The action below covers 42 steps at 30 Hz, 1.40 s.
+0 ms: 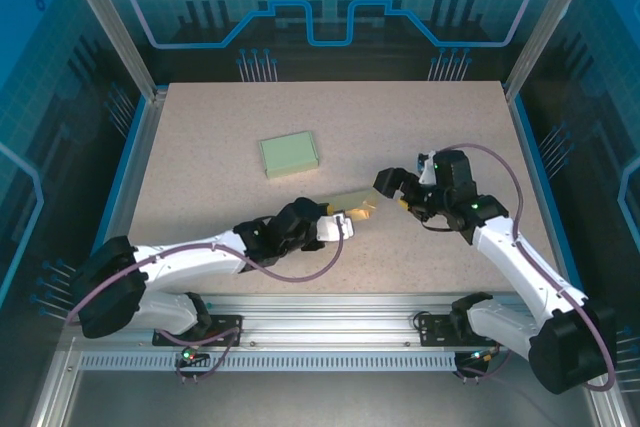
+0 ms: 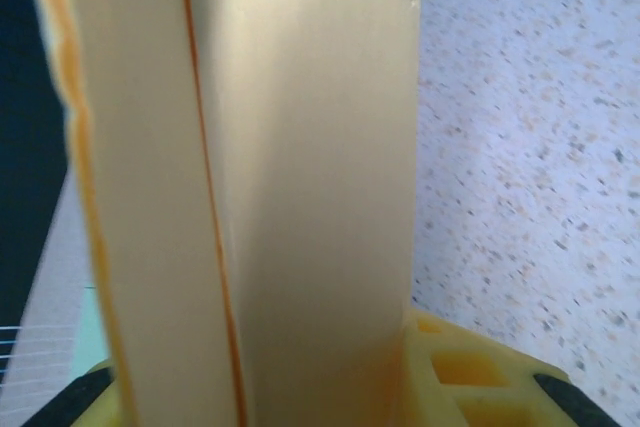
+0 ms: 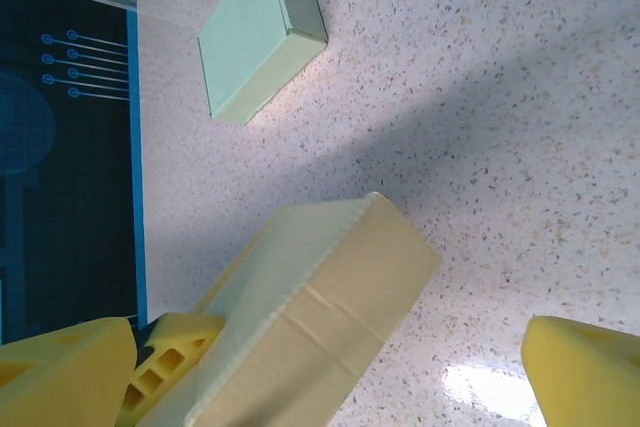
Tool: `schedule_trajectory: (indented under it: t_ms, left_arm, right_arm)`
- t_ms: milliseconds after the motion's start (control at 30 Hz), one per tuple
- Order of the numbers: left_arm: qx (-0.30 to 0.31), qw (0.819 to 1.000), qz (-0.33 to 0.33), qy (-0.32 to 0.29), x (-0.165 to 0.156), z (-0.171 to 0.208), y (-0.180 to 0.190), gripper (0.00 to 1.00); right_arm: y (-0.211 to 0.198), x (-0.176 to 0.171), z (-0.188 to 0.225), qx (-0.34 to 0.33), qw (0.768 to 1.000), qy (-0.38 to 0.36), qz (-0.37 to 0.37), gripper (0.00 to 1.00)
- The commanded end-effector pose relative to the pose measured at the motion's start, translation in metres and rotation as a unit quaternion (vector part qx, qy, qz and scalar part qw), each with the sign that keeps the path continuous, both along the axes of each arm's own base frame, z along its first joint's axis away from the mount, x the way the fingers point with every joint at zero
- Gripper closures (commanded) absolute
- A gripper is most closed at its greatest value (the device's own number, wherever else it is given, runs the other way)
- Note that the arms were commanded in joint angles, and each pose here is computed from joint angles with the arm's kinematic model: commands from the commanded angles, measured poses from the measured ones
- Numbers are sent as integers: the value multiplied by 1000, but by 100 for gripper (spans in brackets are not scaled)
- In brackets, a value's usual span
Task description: Fold the paper box
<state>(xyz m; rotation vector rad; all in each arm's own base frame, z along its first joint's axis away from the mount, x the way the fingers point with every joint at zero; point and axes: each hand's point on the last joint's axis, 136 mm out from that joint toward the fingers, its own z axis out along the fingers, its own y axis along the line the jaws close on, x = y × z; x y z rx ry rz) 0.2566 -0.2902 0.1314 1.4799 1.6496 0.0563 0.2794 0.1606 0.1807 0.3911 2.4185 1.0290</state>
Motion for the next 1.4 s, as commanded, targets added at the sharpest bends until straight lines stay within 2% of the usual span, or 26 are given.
schedule_trajectory:
  t_ms: [0, 167, 400, 700, 900, 967, 1067, 1200, 1367]
  left_arm:
    - [25, 995, -3, 101, -12, -19, 4, 91]
    - [47, 982, 8, 181, -8, -24, 10, 91]
    - [61, 966, 8, 253, -2, -21, 7, 90]
    - [61, 962, 2, 265, 10, -23, -2, 89]
    - [69, 963, 10, 261, 13, -27, 1, 79]
    - [68, 963, 13, 261, 14, -27, 1, 70]
    - [66, 963, 14, 262, 14, -28, 1, 65]
    - [64, 964, 16, 259, 15, -29, 1, 64]
    - [64, 964, 18, 258, 16, -30, 1, 59]
  right_arm:
    - [-9, 0, 10, -32, 999, -15, 9, 0]
    - [-23, -3, 6, -74, 997, -4, -4, 0]
    - [-38, 2, 6, -111, 993, -29, -10, 0]
    - [-32, 10, 3, -41, 999, -32, -5, 0]
    - [-32, 15, 5, -8, 999, -36, -7, 0]
    - [-34, 18, 7, -14, 999, -42, -12, 0]
    - [-39, 25, 13, -21, 998, -59, -28, 0]
    - [-41, 32, 12, -13, 996, -76, -52, 0]
    - [-42, 29, 9, -69, 994, -81, -14, 0]
